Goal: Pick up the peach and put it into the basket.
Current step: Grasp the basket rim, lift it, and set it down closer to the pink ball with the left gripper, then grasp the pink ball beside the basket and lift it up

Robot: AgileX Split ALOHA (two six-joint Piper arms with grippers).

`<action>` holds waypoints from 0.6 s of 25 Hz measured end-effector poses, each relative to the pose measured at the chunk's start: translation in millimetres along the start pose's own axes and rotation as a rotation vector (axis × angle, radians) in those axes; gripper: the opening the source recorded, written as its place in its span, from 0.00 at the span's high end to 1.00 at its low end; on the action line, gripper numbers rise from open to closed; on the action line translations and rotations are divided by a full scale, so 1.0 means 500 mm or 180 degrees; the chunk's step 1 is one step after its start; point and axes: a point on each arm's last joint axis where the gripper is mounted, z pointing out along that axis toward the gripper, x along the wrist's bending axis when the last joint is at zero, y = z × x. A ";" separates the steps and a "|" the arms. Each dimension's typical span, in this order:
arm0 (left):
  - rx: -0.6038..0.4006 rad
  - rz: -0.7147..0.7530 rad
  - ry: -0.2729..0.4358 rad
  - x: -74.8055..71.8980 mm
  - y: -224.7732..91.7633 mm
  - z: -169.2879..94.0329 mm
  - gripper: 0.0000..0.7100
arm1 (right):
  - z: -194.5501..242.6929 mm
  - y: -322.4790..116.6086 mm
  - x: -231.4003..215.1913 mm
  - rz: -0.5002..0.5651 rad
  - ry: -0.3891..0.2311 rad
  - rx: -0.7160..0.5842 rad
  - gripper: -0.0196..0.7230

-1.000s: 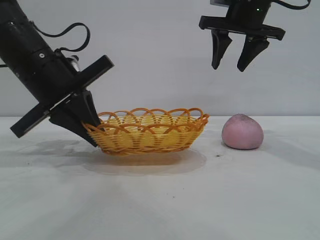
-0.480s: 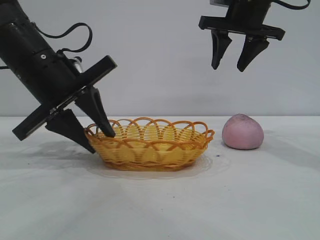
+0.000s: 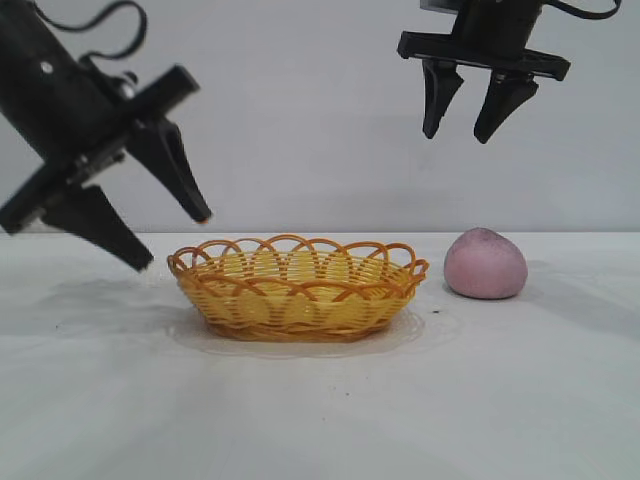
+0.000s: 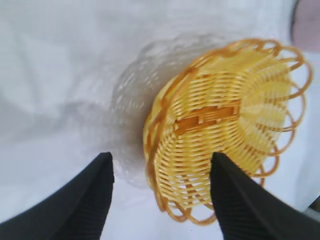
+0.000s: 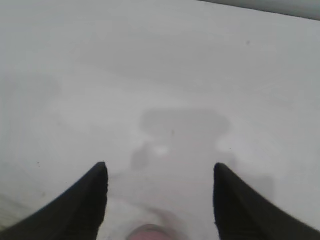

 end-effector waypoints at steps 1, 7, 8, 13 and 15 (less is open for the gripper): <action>-0.0038 0.0057 0.0042 0.001 0.002 -0.014 0.47 | 0.000 0.000 0.000 0.0000 0.0000 0.0000 0.38; -0.0073 0.0435 0.1268 0.069 0.007 -0.082 0.47 | 0.000 0.001 0.000 0.0004 0.0004 -0.0013 0.38; -0.0050 0.0469 0.1527 0.083 0.008 -0.090 0.47 | 0.000 0.001 0.001 0.0013 0.0014 -0.0019 0.38; -0.0141 0.0530 0.2159 0.113 0.017 -0.110 0.47 | 0.000 0.002 0.001 0.0017 0.0018 -0.0026 0.38; -0.0165 0.0545 0.2218 0.113 0.018 -0.114 0.47 | 0.000 0.002 0.001 0.0017 0.0018 -0.0026 0.38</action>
